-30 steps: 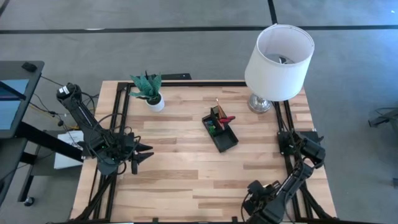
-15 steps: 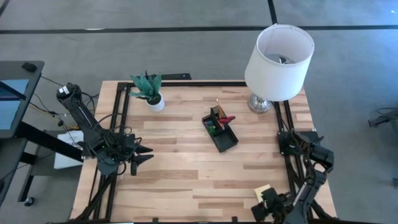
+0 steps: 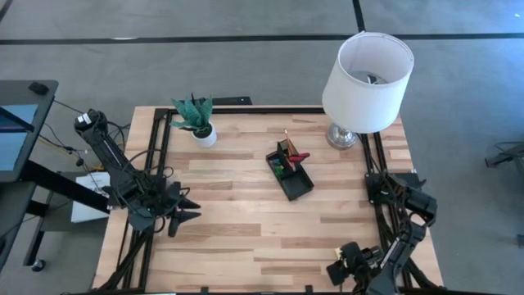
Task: Pick and place office supplies into organizer
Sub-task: Put the yellow sticky notes into the black desk organizer
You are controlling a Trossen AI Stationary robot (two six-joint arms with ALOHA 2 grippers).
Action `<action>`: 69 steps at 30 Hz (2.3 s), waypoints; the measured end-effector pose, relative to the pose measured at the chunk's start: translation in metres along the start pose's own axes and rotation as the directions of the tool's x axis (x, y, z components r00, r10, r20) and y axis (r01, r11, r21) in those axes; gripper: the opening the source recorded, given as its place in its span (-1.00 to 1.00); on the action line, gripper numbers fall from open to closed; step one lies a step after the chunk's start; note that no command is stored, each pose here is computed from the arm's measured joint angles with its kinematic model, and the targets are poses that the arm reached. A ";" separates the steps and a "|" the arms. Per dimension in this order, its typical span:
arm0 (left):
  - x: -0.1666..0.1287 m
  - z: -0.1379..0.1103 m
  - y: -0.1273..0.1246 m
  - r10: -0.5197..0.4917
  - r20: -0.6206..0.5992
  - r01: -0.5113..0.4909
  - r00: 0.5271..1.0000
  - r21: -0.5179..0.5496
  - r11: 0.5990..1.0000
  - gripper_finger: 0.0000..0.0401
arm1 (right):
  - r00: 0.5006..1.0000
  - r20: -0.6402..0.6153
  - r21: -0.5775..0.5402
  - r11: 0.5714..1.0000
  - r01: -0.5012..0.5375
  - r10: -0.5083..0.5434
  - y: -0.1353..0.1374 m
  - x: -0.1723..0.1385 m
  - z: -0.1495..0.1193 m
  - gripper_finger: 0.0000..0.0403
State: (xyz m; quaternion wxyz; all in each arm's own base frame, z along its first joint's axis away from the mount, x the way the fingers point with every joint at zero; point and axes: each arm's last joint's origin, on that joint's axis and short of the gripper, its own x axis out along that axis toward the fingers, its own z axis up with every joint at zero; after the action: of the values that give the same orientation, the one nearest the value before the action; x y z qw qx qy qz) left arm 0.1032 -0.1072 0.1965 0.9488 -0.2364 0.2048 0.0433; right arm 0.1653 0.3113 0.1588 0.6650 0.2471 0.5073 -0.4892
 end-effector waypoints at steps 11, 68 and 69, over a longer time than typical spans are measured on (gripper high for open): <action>0.000 -0.004 -0.003 -0.098 -0.151 0.099 0.984 -0.001 0.995 -0.32 | 0.998 -0.063 0.023 0.999 0.027 -0.026 0.011 0.003 0.010 0.27; 0.000 -0.005 -0.003 -0.100 -0.156 0.101 0.983 -0.003 0.995 -0.32 | 0.998 -0.064 0.171 0.985 0.024 -0.013 0.010 0.002 0.008 0.35; 0.000 -0.005 -0.003 -0.100 -0.156 0.101 0.983 -0.003 0.995 -0.32 | 0.997 -0.073 0.168 0.985 0.033 -0.021 0.010 0.001 0.008 0.35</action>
State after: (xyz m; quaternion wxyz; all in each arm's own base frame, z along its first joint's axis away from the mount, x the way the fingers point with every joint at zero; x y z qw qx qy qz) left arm 0.1017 -0.1119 0.1943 0.9314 -0.2469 0.2663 -0.0238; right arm 0.1781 0.3083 0.1591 0.6165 0.3130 0.4905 -0.5305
